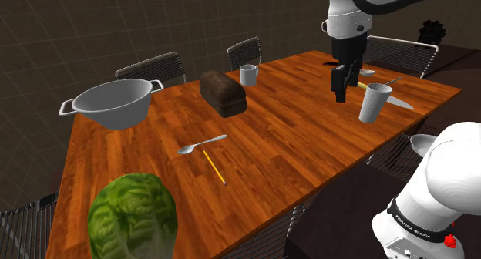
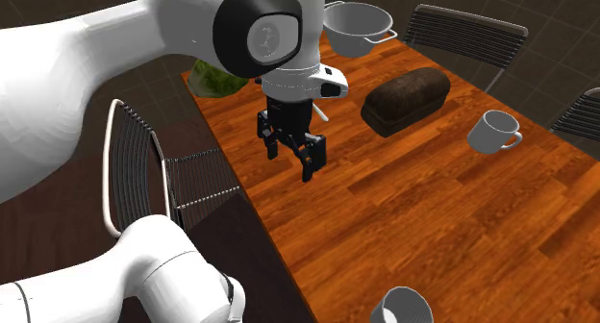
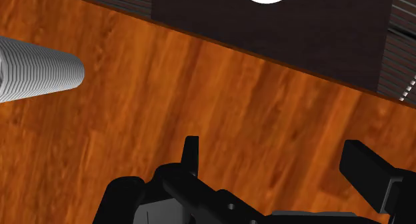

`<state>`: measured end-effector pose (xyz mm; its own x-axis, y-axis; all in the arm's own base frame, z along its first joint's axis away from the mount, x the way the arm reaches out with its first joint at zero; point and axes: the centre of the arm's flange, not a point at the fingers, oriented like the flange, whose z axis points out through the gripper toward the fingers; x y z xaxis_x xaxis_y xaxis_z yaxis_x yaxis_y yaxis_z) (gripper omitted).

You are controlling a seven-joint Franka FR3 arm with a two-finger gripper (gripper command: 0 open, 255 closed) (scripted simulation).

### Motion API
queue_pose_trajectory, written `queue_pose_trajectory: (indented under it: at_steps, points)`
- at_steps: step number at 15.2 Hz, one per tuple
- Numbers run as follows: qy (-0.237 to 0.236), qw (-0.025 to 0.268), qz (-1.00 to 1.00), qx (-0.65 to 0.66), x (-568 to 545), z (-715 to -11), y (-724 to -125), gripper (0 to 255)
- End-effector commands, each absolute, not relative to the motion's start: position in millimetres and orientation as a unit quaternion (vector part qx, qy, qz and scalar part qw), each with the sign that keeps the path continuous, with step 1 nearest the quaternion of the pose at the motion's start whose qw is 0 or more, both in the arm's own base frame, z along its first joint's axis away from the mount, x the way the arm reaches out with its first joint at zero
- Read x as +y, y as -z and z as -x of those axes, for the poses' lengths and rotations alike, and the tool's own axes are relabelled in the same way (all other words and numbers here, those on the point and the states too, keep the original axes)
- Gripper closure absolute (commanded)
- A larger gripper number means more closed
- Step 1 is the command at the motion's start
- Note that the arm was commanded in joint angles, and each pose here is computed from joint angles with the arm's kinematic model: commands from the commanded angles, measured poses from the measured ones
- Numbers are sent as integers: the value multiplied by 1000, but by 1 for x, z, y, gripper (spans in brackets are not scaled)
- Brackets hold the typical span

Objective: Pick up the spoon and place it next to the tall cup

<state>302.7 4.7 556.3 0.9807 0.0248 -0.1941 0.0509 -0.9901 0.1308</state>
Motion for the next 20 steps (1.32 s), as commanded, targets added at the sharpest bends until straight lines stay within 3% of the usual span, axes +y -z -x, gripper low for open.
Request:
queue_pose_trajectory:
  at_steps: [1,20]
  points:
    - [96,68,-993,19,5,-303,-556,0]
    - [83,92,-953,275,97,-508,-468,0]
